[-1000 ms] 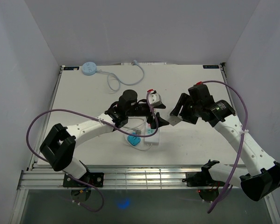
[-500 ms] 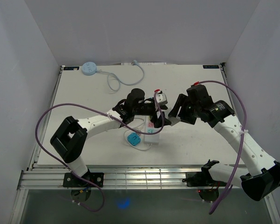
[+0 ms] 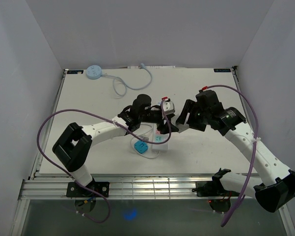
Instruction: Insert the plug
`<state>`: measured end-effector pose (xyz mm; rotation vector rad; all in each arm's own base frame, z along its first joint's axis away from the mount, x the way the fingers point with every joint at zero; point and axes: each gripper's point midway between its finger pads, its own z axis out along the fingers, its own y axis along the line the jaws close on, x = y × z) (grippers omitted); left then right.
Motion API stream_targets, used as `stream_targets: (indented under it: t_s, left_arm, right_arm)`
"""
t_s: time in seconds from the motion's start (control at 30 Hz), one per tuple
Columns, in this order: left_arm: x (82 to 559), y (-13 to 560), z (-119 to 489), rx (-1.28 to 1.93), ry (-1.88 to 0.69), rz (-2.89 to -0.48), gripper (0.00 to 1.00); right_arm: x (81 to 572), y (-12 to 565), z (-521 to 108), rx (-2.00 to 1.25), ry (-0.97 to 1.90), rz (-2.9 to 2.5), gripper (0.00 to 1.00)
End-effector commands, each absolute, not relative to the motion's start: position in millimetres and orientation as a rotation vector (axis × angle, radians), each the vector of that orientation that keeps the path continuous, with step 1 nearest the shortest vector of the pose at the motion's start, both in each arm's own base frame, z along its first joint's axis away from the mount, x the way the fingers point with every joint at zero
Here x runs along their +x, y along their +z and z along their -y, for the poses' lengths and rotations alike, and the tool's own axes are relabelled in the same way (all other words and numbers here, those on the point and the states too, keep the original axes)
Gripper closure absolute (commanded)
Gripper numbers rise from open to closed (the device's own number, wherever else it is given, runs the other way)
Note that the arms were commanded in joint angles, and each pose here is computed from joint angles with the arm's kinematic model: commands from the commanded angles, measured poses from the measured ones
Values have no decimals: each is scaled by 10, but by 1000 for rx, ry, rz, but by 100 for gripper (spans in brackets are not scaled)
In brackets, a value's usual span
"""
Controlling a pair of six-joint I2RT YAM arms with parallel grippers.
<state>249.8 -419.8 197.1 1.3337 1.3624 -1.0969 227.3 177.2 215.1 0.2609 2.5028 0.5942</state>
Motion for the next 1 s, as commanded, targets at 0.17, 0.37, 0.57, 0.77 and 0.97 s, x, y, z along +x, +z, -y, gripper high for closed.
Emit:
stream_targets:
  t_s: [0.17,0.37,0.57,0.77,0.97]
  left_arm:
    - [2194,2161,3991,1359,-1204,-1260,100]
    - [1936,2219,3816,1406,-1380,-1211,100]
    - [1675,2346,3614,1517,-1555,-1094,100]
    - [1636,2450,3532,1549,-1676,-1092,100]
    - [1634,2513,3524,1539,-1659,-1089,100]
  right_arm:
    - [2407,2499,-1802,-36,612,-2307,2]
    - [2213,2800,-2070,-521,792,-2063,1]
    - [1856,2726,-2365,-901,1013,-1818,7]
    - [1824,2539,-2380,-1007,993,-1741,8]
    - [1733,2525,-2450,-1055,1066,-1747,4]
